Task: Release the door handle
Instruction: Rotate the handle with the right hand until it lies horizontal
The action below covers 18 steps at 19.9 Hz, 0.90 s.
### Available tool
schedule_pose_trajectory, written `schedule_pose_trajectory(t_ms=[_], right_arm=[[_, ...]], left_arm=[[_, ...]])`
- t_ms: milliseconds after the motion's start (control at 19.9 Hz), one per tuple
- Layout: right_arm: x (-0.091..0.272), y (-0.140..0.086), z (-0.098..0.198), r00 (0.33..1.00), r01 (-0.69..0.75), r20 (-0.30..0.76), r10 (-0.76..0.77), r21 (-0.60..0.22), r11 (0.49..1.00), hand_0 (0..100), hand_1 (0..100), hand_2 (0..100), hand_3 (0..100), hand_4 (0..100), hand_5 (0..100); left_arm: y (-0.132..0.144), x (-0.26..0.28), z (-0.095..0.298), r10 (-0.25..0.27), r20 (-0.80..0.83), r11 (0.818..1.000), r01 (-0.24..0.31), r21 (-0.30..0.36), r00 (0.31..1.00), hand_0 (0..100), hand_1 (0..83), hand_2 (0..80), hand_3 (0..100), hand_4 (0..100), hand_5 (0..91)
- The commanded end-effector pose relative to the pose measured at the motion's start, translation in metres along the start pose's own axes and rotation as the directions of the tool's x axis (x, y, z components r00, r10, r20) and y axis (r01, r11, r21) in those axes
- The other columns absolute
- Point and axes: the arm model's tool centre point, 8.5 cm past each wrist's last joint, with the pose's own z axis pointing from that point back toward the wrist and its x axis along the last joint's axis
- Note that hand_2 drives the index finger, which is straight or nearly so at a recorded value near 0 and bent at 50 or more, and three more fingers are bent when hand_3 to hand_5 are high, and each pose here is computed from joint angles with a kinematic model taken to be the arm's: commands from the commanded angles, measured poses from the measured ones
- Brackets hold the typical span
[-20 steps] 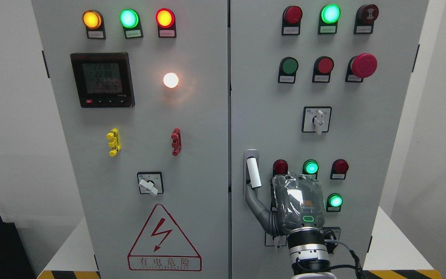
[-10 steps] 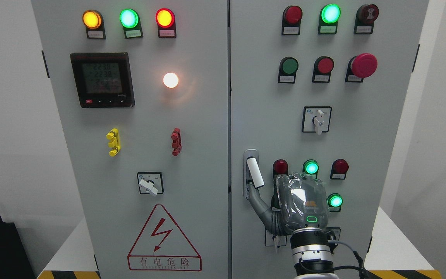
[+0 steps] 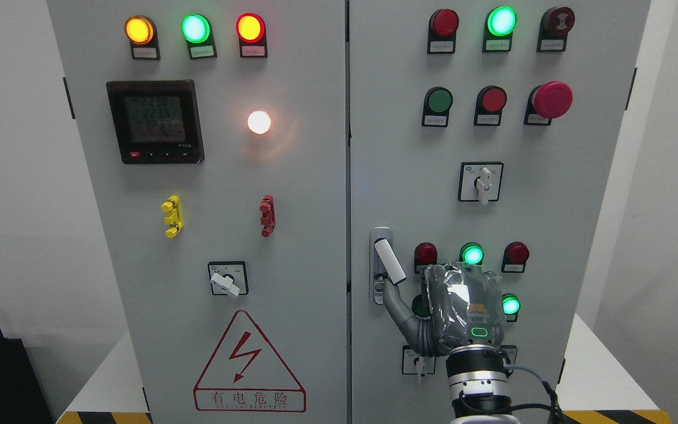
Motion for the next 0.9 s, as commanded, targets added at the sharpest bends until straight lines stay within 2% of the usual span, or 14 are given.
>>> schedule_pose_trajectory(t_ms=[0, 853], right_arm=[[-0.0075, -0.0033, -0.0011, 1.000, -0.003, -0.017, 0.003, -0.008, 1.000, 43, 10, 100, 100, 100, 96], [-0.0134, -0.0081, -0.0042, 0.999, -0.004, -0.033, 0.003, -0.021, 1.000, 44, 10, 100, 100, 100, 96]], left_arm=[[0.0006, -0.0056, 0.0009, 0.013, -0.015, 1.000, -0.013, 0.003, 1.000, 12, 38.9, 0.0, 0, 0, 0.0], [0.0007, -0.0066, 0.0010, 0.013, -0.017, 1.000, -0.013, 0.003, 1.000, 12, 38.9, 0.0, 0, 0, 0.0]])
